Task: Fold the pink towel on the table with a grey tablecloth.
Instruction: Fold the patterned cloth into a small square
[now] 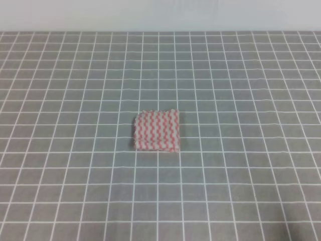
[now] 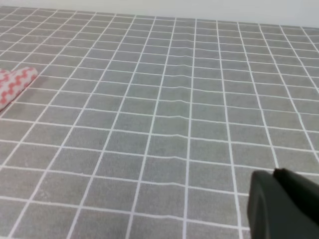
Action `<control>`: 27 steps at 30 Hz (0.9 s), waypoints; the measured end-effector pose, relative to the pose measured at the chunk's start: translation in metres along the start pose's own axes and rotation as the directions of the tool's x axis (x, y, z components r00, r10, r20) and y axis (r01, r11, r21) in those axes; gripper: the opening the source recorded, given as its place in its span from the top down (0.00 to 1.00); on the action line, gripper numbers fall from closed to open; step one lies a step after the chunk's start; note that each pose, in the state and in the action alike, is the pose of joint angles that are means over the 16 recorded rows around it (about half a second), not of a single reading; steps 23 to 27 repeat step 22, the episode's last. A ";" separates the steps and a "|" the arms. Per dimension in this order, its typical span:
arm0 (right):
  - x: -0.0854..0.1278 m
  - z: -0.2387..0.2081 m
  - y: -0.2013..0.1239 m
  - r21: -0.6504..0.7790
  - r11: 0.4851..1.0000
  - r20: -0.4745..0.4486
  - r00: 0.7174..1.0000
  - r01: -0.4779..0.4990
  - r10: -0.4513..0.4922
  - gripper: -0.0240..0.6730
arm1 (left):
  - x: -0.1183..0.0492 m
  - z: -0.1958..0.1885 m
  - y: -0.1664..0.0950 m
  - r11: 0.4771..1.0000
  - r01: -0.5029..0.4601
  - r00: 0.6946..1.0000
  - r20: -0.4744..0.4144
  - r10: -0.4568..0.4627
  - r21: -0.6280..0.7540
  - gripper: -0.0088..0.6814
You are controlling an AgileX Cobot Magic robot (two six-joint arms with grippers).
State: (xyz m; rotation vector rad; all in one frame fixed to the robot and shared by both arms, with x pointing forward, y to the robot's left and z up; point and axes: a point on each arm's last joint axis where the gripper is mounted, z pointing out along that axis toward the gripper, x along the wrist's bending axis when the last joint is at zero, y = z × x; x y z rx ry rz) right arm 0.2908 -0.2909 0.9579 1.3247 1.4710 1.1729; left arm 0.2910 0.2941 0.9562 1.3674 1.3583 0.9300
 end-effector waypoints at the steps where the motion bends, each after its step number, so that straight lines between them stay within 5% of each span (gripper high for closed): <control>1: 0.000 0.000 0.000 0.000 1.000 0.000 1.000 0.000 0.000 0.99 | 0.000 0.000 -0.001 1.000 -0.005 1.000 -0.003 0.005 0.006 0.99; 27: 0.000 0.000 0.000 0.000 1.000 0.000 1.000 0.000 0.000 0.99 | 0.000 0.000 -0.001 1.000 -0.020 1.000 -0.004 0.020 0.006 0.99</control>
